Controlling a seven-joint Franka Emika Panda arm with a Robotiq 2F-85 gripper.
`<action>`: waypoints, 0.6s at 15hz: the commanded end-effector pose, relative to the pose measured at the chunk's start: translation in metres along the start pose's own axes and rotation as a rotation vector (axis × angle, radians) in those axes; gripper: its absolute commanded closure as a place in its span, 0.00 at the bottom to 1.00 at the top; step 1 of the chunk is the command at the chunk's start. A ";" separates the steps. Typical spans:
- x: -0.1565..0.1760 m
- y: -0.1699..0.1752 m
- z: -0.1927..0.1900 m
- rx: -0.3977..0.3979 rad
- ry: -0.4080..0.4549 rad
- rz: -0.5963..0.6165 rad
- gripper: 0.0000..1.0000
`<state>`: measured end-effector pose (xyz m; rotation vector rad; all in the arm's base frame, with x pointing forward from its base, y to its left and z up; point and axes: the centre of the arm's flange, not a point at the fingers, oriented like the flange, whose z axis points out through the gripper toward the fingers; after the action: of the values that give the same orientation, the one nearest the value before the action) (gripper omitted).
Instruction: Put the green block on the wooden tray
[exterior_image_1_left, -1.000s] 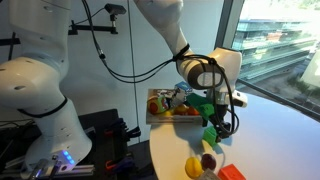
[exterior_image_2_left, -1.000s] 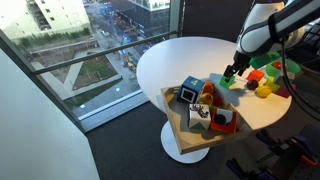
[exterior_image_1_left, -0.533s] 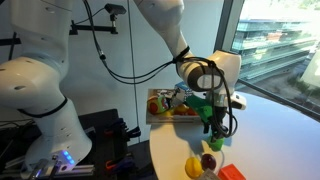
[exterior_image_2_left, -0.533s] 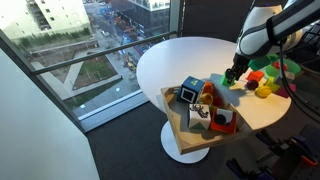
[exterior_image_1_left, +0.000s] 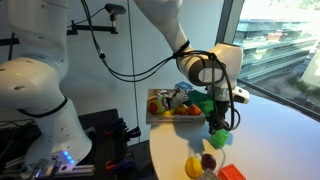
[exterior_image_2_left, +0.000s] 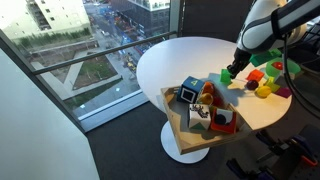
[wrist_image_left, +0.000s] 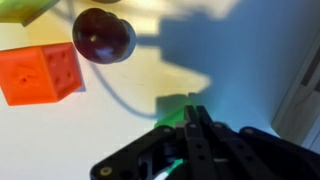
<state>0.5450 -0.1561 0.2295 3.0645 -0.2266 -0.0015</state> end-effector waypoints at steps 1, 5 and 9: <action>-0.005 -0.002 -0.019 0.006 -0.006 0.007 0.96; -0.006 -0.004 -0.030 0.012 -0.005 0.003 0.97; -0.010 -0.013 -0.050 0.020 0.016 -0.008 0.97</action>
<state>0.5453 -0.1482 0.2543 3.0763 -0.2134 0.0088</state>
